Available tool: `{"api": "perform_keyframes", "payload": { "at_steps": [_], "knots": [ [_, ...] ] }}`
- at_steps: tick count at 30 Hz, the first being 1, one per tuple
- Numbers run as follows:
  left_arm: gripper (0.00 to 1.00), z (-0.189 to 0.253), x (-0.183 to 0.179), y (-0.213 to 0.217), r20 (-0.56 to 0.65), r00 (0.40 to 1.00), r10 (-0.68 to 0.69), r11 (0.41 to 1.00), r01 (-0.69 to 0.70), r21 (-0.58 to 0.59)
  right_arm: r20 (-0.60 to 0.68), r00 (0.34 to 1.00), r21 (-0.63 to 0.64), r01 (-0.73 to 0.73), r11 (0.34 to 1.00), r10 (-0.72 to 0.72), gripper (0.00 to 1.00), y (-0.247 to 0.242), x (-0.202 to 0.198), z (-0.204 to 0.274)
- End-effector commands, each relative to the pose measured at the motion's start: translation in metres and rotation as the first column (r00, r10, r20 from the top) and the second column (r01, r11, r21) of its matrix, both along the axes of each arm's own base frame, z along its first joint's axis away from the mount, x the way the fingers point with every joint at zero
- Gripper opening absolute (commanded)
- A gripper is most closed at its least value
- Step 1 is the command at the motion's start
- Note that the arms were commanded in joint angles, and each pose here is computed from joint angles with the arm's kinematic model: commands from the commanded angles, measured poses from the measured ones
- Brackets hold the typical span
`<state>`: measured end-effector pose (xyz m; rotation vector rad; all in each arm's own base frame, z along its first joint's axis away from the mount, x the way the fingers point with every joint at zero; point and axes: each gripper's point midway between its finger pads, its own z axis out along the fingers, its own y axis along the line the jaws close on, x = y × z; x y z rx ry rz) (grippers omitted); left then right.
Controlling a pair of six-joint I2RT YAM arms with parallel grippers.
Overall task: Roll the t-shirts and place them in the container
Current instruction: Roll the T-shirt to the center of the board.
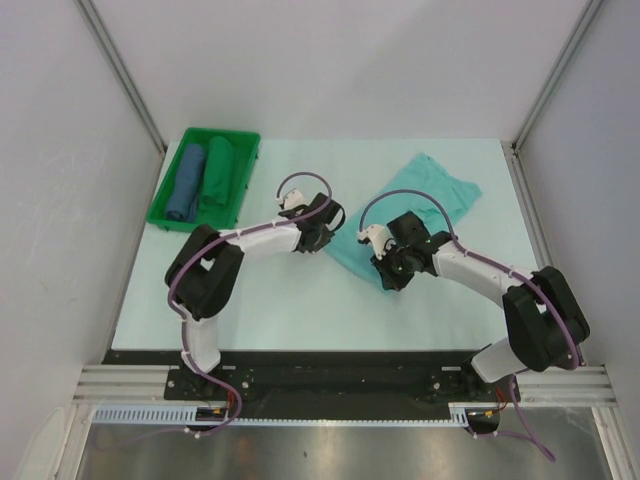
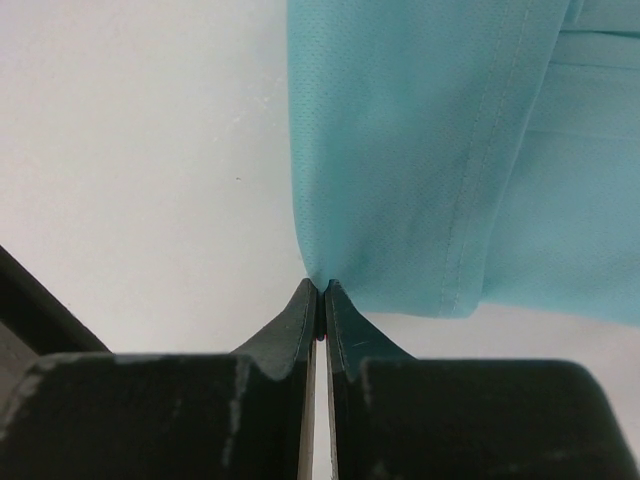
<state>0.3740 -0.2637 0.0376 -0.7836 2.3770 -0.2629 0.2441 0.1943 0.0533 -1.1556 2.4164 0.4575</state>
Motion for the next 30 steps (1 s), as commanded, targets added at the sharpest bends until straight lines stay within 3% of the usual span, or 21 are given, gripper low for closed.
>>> {"api": "perform_keyframes", "payload": {
  "at_steps": [1, 3, 6, 9, 10, 17, 28, 30],
  "knots": [
    [0.06, 0.015, 0.008, -0.006, 0.014, 1.000, -0.020, 1.000, 0.020, 0.024, -0.041, 0.999, 0.041, -0.013, 0.999, 0.014, 0.03, 0.001, 0.002, 0.006],
    [0.09, 0.020, 0.011, -0.010, 0.020, 0.999, -0.037, 0.999, 0.036, 0.026, -0.058, 0.998, 0.050, -0.001, 0.999, 0.004, 0.03, -0.001, 0.003, 0.004],
    [0.25, 0.018, 0.008, -0.009, 0.013, 0.999, -0.048, 0.999, 0.048, 0.024, -0.087, 0.996, 0.059, 0.009, 0.998, -0.004, 0.02, -0.003, 0.003, 0.002],
    [0.47, 0.015, -0.001, -0.004, 0.026, 0.999, -0.046, 0.999, 0.047, -0.006, -0.095, 0.995, 0.070, 0.015, 0.997, -0.008, 0.02, -0.002, 0.003, 0.002],
    [0.49, 0.014, -0.004, -0.003, 0.026, 0.999, -0.045, 0.999, 0.046, -0.013, -0.097, 0.995, 0.072, 0.015, 0.997, -0.008, 0.02, -0.002, 0.003, 0.003],
    [0.49, 0.000, -0.021, -0.003, 0.086, 0.996, 0.001, 0.983, 0.015, -0.181, -0.103, 0.995, 0.071, 0.021, 0.997, -0.013, 0.00, -0.001, 0.005, 0.001],
    [0.41, -0.009, -0.015, -0.023, 0.101, 0.995, 0.013, 0.973, 0.011, -0.231, -0.102, 0.995, 0.074, 0.023, 0.997, -0.015, 0.00, -0.001, 0.005, 0.004],
    [0.35, -0.012, -0.018, -0.021, 0.082, 0.996, 0.024, 0.977, -0.006, -0.215, -0.100, 0.995, 0.075, 0.026, 0.997, -0.018, 0.00, -0.001, 0.005, 0.006]
  ]
}}
